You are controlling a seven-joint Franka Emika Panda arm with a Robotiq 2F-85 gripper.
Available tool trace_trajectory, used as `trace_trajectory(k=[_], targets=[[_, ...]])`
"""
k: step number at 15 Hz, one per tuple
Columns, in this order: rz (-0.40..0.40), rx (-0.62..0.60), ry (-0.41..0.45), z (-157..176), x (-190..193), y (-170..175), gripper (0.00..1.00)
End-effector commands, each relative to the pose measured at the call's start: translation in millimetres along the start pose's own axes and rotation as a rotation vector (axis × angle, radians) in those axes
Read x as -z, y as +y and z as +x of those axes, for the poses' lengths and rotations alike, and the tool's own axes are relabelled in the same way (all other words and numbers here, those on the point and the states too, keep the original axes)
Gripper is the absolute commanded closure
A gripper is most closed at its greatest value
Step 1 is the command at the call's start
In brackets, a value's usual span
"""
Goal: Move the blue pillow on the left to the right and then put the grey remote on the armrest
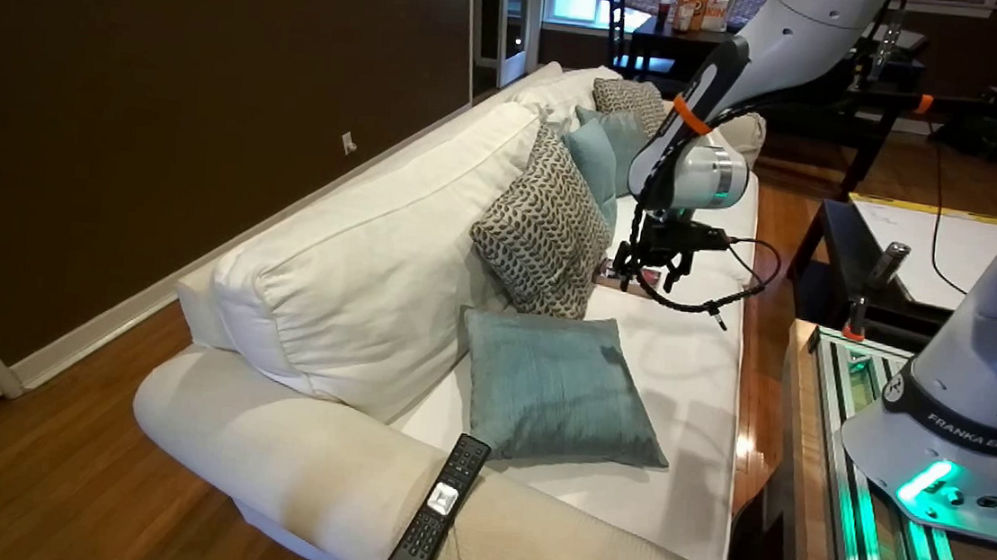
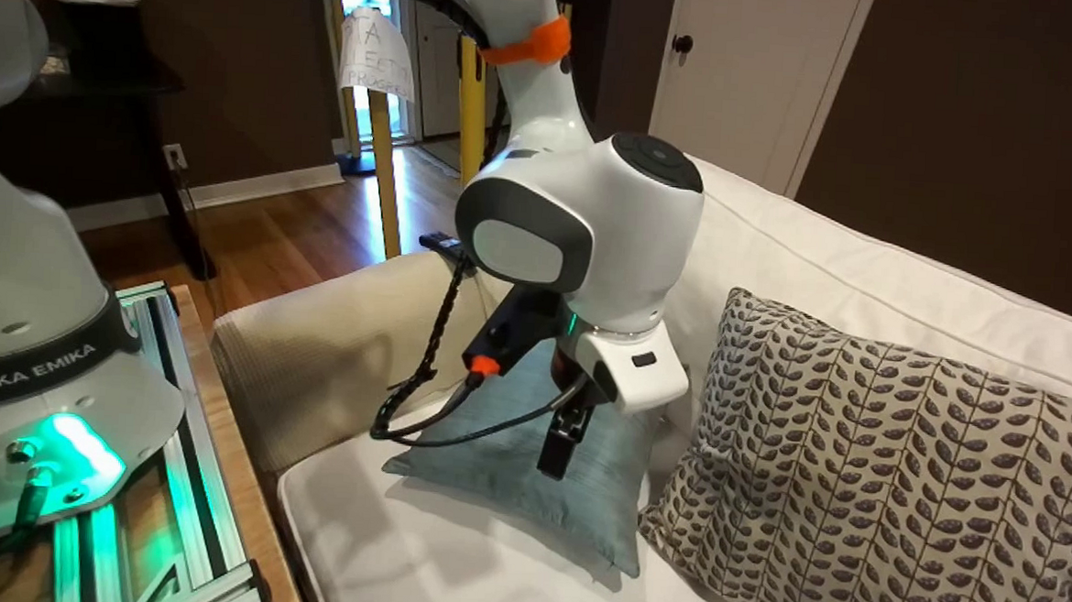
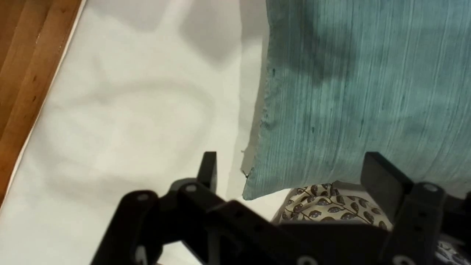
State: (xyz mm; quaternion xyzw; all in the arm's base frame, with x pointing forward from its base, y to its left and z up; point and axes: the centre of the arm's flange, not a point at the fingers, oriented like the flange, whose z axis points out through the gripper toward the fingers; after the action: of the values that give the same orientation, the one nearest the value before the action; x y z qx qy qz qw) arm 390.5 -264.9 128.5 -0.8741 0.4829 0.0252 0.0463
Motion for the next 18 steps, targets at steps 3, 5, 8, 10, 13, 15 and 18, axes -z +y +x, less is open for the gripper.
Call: trace_trajectory(k=[3,5,8,10,13,15,18], targets=[[-0.035,-0.229,0.031,40,-27,6,0.0],[-0.05,-0.286,0.027,59,-44,6,0.0],[-0.066,-0.339,0.004,82,-75,1,0.0],[-0.076,-0.36,-0.008,94,-96,-2,0.0],[-0.089,-0.378,-0.017,108,-126,-10,0.0],[-0.098,-0.388,-0.036,114,-145,-15,0.0],[-0.124,-0.408,-0.084,116,-170,-21,0.0]])
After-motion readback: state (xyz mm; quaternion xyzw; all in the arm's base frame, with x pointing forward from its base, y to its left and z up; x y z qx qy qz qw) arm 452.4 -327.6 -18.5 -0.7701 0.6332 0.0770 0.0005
